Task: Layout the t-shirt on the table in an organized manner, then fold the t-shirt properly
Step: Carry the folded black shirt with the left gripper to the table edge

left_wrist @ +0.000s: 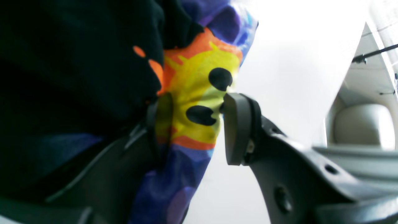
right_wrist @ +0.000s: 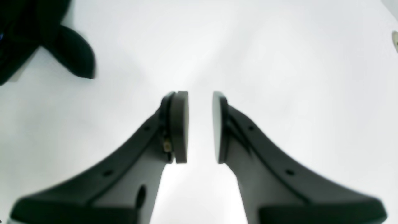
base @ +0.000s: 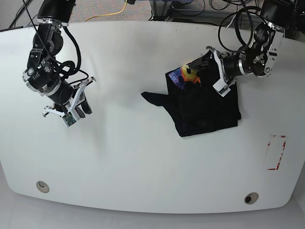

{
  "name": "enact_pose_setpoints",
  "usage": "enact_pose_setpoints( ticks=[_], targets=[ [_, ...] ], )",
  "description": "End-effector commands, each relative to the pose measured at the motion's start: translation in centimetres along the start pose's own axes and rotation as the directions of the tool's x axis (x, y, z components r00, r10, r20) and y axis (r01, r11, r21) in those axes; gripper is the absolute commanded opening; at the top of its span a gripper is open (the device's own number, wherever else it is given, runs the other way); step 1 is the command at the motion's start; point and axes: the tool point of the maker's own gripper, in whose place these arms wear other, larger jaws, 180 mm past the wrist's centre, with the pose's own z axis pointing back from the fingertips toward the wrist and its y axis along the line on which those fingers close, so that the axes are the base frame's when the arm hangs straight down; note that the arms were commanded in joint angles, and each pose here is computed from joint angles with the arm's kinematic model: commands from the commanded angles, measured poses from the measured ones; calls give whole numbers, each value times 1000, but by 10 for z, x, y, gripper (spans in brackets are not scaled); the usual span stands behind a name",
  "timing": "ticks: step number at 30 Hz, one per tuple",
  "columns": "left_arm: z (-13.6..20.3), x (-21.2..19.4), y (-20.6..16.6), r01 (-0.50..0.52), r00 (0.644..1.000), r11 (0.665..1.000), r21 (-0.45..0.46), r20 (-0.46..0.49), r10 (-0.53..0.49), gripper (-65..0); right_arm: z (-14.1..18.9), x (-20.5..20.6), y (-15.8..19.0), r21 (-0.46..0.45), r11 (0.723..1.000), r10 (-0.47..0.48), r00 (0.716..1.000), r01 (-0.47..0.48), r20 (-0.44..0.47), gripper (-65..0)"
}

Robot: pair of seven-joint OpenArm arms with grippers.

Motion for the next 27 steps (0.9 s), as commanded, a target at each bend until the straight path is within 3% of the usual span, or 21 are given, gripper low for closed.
enact_pose_setpoints(
  ticks=[1, 8, 12, 17, 21, 27],
  targets=[
    [12, -15, 5, 46, 994, 998, 40, -96, -42, -399, 6, 15, -8, -25, 999, 25, 999, -23, 46, -520],
    [43, 29, -18, 259, 963, 965, 46, -84, -254, -399, 6, 15, -8, -23, 999, 25, 999, -24, 48, -520],
    [53, 59, -22, 308, 951, 947, 93, -26, -307, -399, 7, 17, -7, -25, 999, 28, 998, -27, 51, -520],
    [44, 110, -22, 263, 949, 953, 148, 139, -284, -399, 7, 17, -7, -25, 999, 29, 998, -28, 52, -520],
    [25, 126, -5, 95, 968, 975, 201, 208, -137, -399, 7, 18, -8, -27, 999, 30, 998, -28, 54, -520],
    [-7, 120, 19, -89, 966, 961, 262, 256, 20, -399, 7, 18, -8, -27, 999, 30, 998, -28, 54, -520]
  ],
)
